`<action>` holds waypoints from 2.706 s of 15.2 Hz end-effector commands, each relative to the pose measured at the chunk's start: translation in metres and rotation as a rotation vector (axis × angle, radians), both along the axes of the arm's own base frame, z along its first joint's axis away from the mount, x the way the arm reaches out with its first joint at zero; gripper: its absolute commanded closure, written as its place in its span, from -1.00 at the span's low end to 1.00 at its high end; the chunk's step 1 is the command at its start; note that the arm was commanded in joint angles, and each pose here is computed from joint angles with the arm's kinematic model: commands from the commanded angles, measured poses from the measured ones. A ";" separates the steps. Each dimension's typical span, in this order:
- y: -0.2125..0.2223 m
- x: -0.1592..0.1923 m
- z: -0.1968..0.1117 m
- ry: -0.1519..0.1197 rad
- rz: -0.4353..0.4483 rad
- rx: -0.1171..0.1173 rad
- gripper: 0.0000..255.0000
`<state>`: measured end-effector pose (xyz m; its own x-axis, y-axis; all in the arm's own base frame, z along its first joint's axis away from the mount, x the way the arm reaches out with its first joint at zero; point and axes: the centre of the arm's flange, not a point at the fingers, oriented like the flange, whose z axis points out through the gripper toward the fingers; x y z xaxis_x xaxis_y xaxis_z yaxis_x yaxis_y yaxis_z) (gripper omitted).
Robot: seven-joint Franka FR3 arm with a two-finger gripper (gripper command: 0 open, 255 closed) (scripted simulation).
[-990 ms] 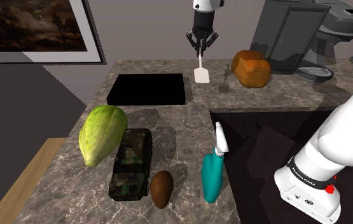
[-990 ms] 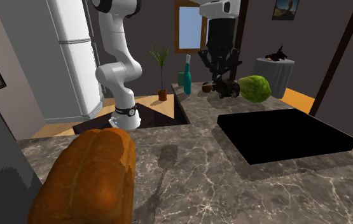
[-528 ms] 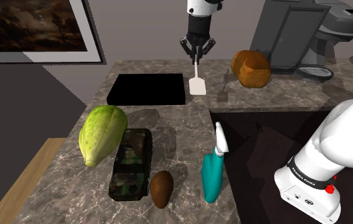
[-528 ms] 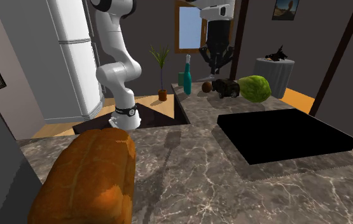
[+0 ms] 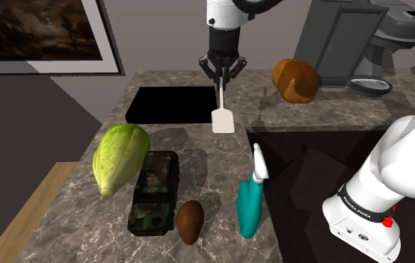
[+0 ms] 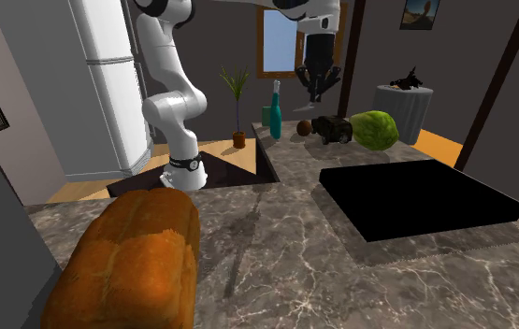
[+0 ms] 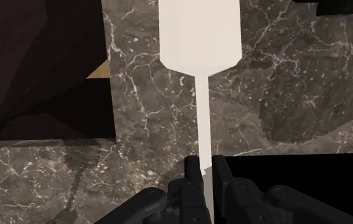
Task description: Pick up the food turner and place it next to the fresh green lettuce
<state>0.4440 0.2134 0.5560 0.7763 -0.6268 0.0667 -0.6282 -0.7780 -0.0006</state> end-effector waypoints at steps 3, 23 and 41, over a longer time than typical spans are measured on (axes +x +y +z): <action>0.045 -0.026 0.002 0.000 -0.002 0.000 1.00; 0.200 -0.119 -0.030 0.000 -0.002 0.000 1.00; 0.200 -0.119 -0.125 0.000 -0.002 0.000 1.00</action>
<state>0.3251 0.4126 0.4376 0.7753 -0.6281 0.0662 -0.6295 -0.7770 0.0000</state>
